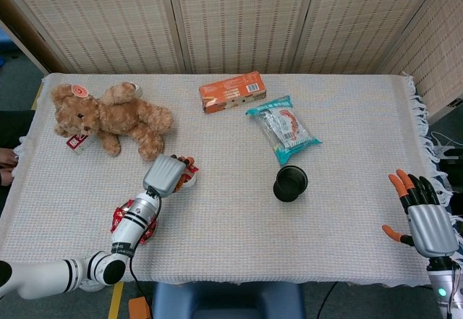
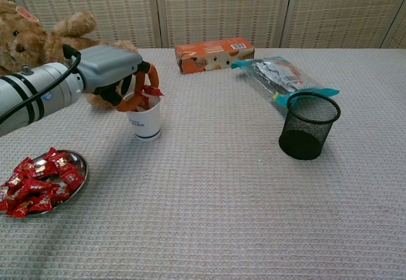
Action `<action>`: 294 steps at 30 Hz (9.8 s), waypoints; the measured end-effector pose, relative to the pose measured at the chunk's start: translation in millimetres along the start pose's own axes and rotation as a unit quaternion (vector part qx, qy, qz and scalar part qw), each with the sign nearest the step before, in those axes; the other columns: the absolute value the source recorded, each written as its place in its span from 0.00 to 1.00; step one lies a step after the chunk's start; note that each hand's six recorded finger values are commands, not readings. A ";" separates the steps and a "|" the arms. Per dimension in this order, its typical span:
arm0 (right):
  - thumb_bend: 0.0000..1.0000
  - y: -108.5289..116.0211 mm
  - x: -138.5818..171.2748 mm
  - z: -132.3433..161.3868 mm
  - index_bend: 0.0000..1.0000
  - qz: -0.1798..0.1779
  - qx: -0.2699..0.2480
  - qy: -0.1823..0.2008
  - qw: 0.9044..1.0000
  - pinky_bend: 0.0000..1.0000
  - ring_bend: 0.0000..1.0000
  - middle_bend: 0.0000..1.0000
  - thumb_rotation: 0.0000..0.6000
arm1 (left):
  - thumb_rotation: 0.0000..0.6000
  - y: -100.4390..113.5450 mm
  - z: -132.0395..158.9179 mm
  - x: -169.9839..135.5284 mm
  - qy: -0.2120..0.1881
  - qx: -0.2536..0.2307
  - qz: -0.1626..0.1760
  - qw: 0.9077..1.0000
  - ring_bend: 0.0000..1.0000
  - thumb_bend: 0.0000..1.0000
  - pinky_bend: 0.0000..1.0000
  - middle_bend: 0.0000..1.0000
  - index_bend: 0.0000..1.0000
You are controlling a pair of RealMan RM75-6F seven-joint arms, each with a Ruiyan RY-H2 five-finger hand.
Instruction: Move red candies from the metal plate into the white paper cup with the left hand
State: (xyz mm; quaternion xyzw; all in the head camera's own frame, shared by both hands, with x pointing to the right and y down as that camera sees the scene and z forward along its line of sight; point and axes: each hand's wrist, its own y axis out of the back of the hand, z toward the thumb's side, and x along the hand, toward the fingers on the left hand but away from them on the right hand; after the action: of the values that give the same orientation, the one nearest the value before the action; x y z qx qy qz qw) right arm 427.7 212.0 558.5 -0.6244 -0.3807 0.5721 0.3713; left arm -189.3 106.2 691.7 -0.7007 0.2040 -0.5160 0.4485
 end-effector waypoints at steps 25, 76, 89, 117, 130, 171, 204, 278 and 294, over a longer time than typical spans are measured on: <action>0.00 -2.2 -0.7 2.0 0.00 0.003 0.003 0.001 1.000 0.00 0.00 0.00 1.00 | 1.00 -3.8 -9.1 -21.9 -0.010 0.040 -0.025 0.999 0.50 0.47 1.00 0.25 0.17; 0.00 0.2 1.1 1.6 0.00 0.000 0.004 0.001 1.000 0.00 0.00 0.00 1.00 | 1.00 -6.2 -0.6 -39.8 -0.030 0.045 -0.070 0.996 0.54 0.36 1.00 0.00 0.00; 0.00 -0.8 1.1 2.4 0.00 0.001 0.004 0.003 1.000 0.00 0.00 0.00 1.00 | 1.00 -9.1 -6.6 -44.0 -0.044 0.028 -0.081 0.995 0.36 0.35 0.94 0.00 0.00; 0.00 -3.1 2.1 5.7 0.00 0.007 0.007 0.010 1.000 0.00 0.00 0.00 1.00 | 1.00 -22.1 -31.4 -75.6 -0.016 0.075 -0.119 0.990 0.33 0.35 0.88 0.00 0.00; 0.02 -2.5 4.1 7.5 0.00 0.007 0.010 0.014 1.000 0.00 0.00 0.00 1.00 | 1.00 -15.4 -23.4 -86.2 -0.032 0.073 -0.093 0.992 0.36 0.35 0.88 0.00 0.00; 0.04 -6.1 5.6 14.6 0.00 0.011 0.006 0.030 0.999 0.00 0.00 0.00 1.00 | 1.00 -57.2 -68.4 -206.1 0.028 0.031 -0.113 0.993 0.28 0.32 0.80 0.00 0.00; 0.04 -9.0 5.6 18.4 0.00 0.018 0.008 0.035 0.999 0.00 0.00 0.00 1.00 | 1.00 -98.5 -75.9 -187.3 0.060 0.043 -0.100 0.992 0.34 0.32 0.86 0.00 0.00; 0.04 -12.7 2.0 15.4 0.00 0.029 0.012 0.025 0.999 0.00 0.00 0.00 1.00 | 1.00 -97.9 -60.5 -156.0 0.033 0.075 -0.071 0.994 0.64 0.72 1.00 0.68 0.70; 0.04 -11.7 1.1 13.7 0.00 0.027 0.012 0.022 0.999 0.00 0.00 0.00 1.00 | 1.00 -73.6 -59.9 -141.0 0.026 0.049 -0.020 0.998 0.67 0.76 1.00 0.73 0.74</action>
State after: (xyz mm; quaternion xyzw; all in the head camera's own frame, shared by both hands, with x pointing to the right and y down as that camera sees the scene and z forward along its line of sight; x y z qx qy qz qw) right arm 413.5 218.4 567.6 -0.6421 -0.3490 0.5726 0.3714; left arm -310.8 224.6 681.2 -0.6682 0.1757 -0.5525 0.4662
